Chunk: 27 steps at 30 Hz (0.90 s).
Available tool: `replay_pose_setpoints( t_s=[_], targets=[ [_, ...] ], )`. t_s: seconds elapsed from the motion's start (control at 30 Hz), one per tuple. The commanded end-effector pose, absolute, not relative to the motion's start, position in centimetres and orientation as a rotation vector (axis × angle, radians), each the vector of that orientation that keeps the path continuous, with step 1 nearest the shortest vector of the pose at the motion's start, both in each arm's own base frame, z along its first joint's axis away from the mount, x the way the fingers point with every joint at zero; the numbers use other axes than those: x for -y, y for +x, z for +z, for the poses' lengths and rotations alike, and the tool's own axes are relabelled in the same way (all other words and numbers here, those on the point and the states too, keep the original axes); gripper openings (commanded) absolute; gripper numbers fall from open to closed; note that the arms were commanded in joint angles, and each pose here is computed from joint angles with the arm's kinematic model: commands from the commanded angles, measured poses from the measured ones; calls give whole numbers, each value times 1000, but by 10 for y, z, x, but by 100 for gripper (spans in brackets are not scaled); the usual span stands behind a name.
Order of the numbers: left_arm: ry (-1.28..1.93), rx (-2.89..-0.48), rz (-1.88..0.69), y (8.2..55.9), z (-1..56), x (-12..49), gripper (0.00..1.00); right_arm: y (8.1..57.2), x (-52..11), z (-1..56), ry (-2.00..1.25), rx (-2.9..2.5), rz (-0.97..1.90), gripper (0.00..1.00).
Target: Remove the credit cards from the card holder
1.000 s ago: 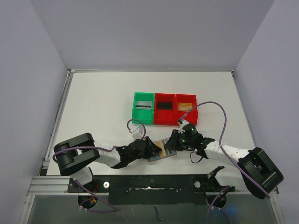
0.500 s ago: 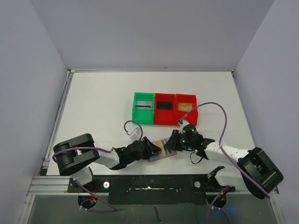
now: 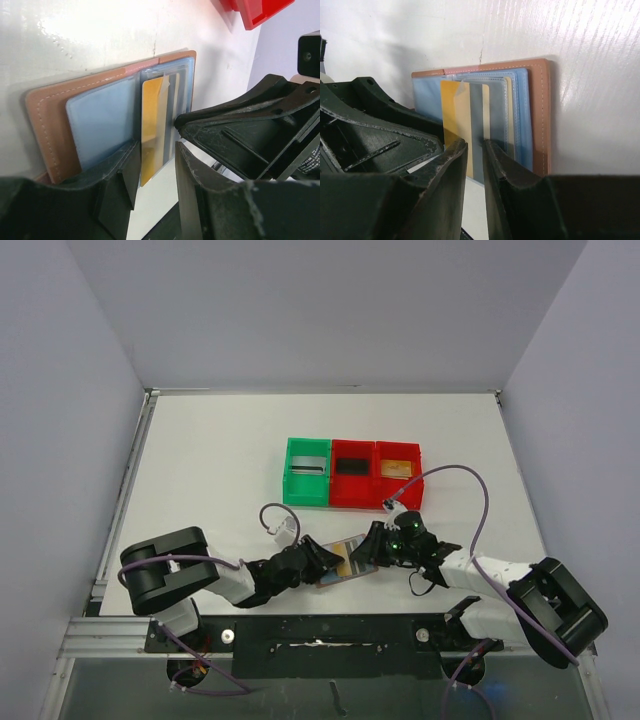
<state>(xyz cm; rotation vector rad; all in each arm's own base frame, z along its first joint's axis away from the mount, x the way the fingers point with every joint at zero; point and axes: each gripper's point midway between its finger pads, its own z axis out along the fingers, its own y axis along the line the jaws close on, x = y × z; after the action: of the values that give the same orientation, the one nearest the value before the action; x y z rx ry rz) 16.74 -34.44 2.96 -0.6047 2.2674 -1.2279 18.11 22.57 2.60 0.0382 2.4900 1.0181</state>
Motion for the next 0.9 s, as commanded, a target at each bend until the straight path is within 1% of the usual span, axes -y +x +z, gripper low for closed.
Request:
replay_pose_setpoints(
  t_s=[0.0, 0.13, 0.3, 0.4, 0.57, 0.7, 0.77, 0.87],
  targets=[
    [-606, -2300, -1189, 158, 8, 331, 30, 150, -212, -1, 44, -2626, 975, 22],
    [-582, -2290, -1209, 158, 11, 333, 17, 150, -211, -1, 44, -2628, 971, 22],
    [-501, -2287, -1229, 156, 18, 341, 9, 152, -211, 0, 30, -2627, 956, 22],
    [-454, -2273, -1242, 157, 24, 345, 9, 154, -211, 1, 22, -2623, 950, 22],
    [-411, -2259, -1262, 156, 32, 349, 18, 154, -211, 1, 18, -2625, 948, 22],
    [-366, -2262, -1289, 155, 35, 355, 19, 154, -211, 1, 20, -2625, 946, 22],
    [-357, -2264, -1290, 155, 35, 357, 15, 154, -211, 1, 20, -2626, 945, 22],
    [-356, -2271, -1280, 154, 34, 356, 4, 154, -211, 1, 20, -2629, 943, 22]
  ],
)
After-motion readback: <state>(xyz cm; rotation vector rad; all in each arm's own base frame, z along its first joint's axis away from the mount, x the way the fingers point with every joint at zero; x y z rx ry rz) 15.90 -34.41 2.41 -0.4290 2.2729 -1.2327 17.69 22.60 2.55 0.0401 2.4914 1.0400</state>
